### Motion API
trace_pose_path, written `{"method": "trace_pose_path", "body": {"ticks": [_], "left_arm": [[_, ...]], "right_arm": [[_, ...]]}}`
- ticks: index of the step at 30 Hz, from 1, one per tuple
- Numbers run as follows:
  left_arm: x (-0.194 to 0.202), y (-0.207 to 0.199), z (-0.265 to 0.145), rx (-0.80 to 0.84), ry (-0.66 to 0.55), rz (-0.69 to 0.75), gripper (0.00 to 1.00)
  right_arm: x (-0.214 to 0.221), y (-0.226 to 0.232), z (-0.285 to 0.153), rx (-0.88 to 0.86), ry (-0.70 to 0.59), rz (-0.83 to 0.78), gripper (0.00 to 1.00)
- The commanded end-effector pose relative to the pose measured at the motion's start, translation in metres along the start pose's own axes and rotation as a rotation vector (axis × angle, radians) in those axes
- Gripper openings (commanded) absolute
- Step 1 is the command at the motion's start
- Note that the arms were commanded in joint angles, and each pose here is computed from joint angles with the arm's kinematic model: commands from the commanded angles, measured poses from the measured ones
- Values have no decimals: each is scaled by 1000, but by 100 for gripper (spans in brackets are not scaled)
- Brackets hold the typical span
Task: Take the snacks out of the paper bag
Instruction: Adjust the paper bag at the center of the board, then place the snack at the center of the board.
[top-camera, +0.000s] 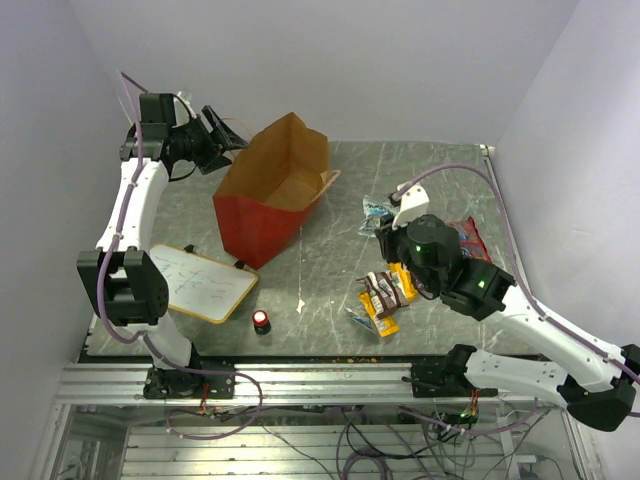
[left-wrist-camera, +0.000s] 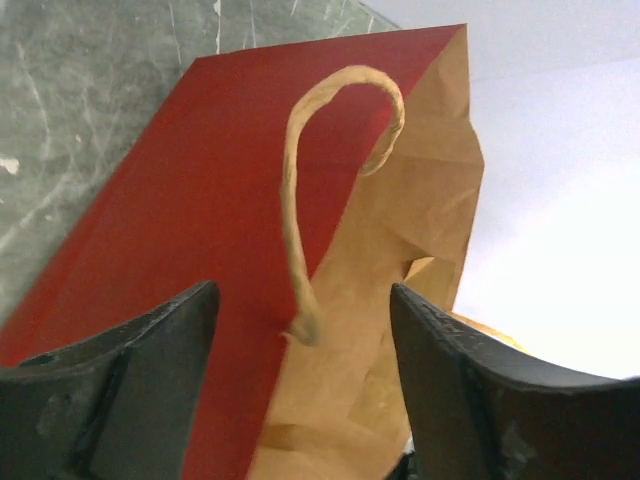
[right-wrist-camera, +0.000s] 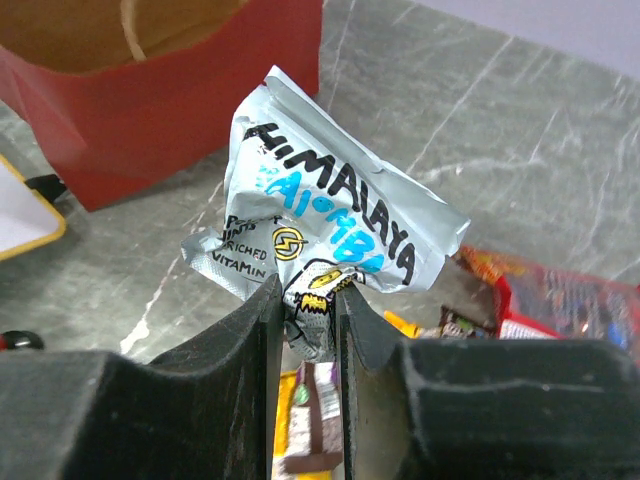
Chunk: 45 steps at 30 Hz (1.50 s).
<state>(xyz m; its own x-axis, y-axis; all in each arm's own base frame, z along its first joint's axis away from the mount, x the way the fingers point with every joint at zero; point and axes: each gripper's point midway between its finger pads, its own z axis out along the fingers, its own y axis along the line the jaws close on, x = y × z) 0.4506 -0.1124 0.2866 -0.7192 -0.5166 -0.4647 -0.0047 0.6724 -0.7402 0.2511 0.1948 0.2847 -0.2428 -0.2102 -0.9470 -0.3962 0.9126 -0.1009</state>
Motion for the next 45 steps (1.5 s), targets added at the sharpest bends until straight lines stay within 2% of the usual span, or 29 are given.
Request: {"method": "trace_pose_path", "body": {"ticks": [1, 3, 5, 10, 18, 23, 31, 35, 40, 42, 45], "left_arm": [[-13, -20, -24, 7, -50, -2, 84], [-16, -30, -34, 11, -61, -11, 87], [-21, -42, -45, 27, -80, -15, 99], [-24, -68, -76, 49, -130, -19, 99], [-9, -66, -110, -22, -153, 95, 100], [7, -82, -126, -9, -176, 188, 95], [38, -120, -153, 70, -197, 413, 95], [48, -128, -166, 63, -222, 522, 96], [62, -127, -173, 69, -213, 588, 96], [64, -129, -177, 76, -218, 601, 96], [61, -131, -187, 57, -238, 617, 97]], "right_arm": [[21, -5, -19, 50, 109, 233, 0], [39, 2, -22, 47, 164, 348, 0], [55, 2, -28, 84, 210, 452, 0], [112, -9, -36, 232, 334, 575, 0], [156, -13, -26, 377, 380, 670, 0], [178, -8, -12, 379, 390, 668, 0], [210, -5, -1, 399, 434, 663, 0], [212, 3, 5, 374, 428, 714, 0], [224, 3, 2, 386, 456, 726, 0], [225, 3, -1, 389, 471, 720, 7], [221, 3, -8, 379, 503, 685, 24]]}}
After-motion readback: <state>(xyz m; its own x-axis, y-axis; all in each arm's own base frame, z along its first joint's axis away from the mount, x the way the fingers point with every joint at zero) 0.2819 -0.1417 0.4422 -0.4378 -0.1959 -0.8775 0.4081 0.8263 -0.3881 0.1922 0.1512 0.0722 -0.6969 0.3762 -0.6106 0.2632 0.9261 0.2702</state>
